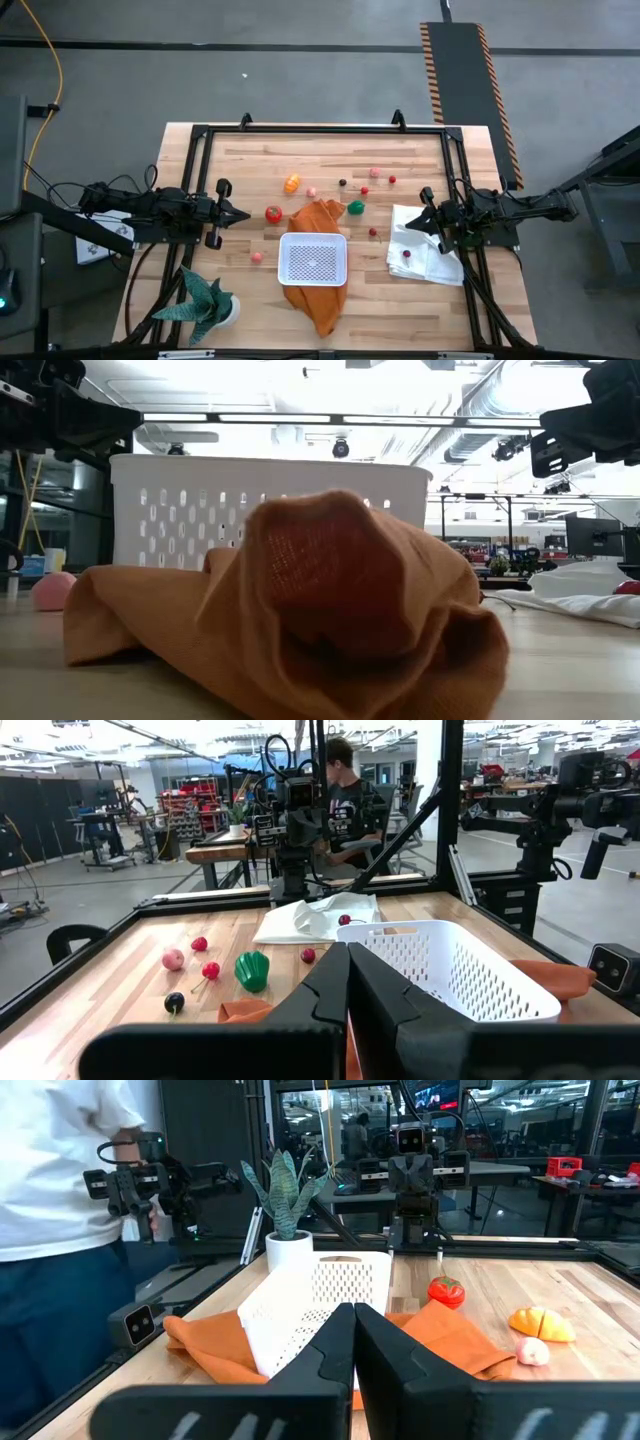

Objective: Pick and placing Produce into tupperware

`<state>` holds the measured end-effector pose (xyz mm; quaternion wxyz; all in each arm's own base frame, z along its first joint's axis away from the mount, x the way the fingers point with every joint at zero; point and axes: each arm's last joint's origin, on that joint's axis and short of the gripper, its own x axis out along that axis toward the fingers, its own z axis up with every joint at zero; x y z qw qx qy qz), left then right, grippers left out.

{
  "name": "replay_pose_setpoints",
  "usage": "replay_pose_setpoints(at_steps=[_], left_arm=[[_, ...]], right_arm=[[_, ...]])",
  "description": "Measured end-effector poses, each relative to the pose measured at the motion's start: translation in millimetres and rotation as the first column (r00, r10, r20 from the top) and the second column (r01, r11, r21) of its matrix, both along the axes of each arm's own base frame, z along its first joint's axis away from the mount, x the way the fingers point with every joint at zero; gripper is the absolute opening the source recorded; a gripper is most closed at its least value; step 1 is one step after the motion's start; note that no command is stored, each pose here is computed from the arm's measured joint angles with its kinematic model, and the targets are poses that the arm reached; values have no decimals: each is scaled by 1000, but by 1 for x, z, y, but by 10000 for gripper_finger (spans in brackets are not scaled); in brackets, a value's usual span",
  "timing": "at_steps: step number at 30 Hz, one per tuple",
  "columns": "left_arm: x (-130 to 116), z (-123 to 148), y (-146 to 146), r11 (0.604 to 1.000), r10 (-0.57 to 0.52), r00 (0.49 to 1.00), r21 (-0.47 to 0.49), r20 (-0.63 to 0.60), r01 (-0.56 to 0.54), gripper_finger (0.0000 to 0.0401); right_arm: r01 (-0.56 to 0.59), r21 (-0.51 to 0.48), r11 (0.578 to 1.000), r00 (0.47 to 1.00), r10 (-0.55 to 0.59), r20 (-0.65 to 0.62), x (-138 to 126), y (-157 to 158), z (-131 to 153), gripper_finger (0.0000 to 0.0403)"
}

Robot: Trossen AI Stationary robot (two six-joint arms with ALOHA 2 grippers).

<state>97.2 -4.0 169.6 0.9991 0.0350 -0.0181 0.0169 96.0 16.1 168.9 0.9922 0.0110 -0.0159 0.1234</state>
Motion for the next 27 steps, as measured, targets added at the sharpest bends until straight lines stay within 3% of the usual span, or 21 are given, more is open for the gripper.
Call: replay_pose_setpoints(at_steps=[5, 9, 14, 20, 25, 27], left_arm=[[0, 0, 0, 999, -5, 1000, -41, 2, 5, 1], [0, 2, 0, 971, -22, 999, -238, 26, 28, 1], [0, 2, 0, 851, -29, 998, -523, 47, 50, 1], [0, 2, 0, 691, -31, 998, -720, 61, 66, 1], [0, 2, 0, 648, -30, 998, -759, 63, 68, 1], [0, 2, 0, 632, -22, 998, -772, 64, 63, 1]], right_arm=[[0, 0, 1000, 1000, 0, 0, 0, 0, 0, 0], [0, 0, 1000, 1000, 0, 0, 0, 0, 0, 0], [1, 0, 1000, 1000, -1, 0, 0, 0, 0, 0], [0, -1, 1000, 1000, 0, 0, 0, 0, 0, 0], [3, -52, 999, 1000, -2, 15, 0, 0, 0, 0], [1, -20, 1000, 1000, -1, 20, 0, 0, 1, 0]])
